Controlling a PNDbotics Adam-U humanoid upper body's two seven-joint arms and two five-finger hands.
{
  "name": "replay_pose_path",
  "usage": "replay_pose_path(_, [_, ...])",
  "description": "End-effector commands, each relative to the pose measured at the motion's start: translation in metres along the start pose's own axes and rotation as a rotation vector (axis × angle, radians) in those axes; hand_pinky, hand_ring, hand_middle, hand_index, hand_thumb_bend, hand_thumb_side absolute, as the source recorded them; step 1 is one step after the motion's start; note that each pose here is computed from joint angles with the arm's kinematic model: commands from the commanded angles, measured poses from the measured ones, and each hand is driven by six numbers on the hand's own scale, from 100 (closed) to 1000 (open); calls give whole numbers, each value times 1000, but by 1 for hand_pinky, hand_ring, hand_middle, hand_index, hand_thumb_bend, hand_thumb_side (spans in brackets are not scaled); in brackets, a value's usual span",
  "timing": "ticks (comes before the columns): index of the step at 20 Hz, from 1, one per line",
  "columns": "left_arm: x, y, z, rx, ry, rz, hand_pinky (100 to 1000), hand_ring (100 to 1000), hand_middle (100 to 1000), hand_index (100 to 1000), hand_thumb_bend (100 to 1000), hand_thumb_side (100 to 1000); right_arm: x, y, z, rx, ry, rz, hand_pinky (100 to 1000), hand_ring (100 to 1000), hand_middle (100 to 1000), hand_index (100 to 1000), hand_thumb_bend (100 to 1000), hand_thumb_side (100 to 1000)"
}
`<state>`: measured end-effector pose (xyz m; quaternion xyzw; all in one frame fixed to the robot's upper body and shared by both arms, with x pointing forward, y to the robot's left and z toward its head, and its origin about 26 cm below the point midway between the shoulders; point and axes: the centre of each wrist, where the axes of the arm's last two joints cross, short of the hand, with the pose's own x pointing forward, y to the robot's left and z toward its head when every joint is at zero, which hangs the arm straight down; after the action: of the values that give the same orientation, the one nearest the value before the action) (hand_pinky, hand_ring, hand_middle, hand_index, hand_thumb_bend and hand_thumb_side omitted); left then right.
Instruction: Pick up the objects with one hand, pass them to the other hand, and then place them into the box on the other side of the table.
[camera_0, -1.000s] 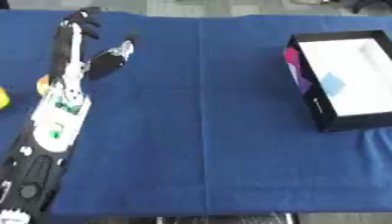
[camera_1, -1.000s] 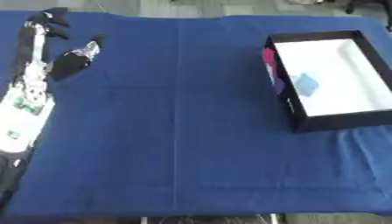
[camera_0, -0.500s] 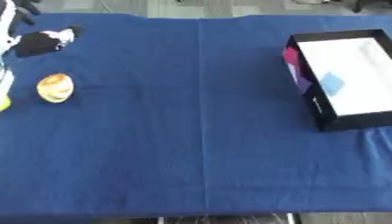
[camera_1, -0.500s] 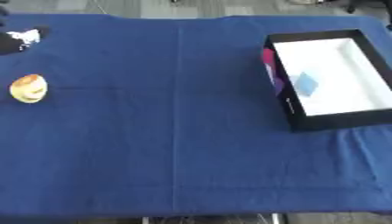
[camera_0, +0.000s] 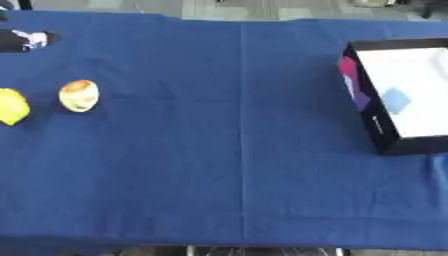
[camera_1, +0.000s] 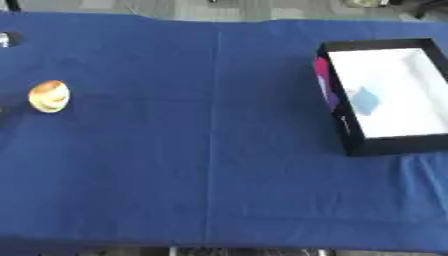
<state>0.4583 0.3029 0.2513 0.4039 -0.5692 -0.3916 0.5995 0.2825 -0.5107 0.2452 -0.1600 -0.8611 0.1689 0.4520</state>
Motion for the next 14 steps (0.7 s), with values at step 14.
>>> replay_pose_path(14, [-61, 35, 17, -294, 123, -70, 830, 795, 728, 842, 862, 521, -1, -13, 6, -3, 46, 66, 879, 1000, 1000, 1000, 100, 470])
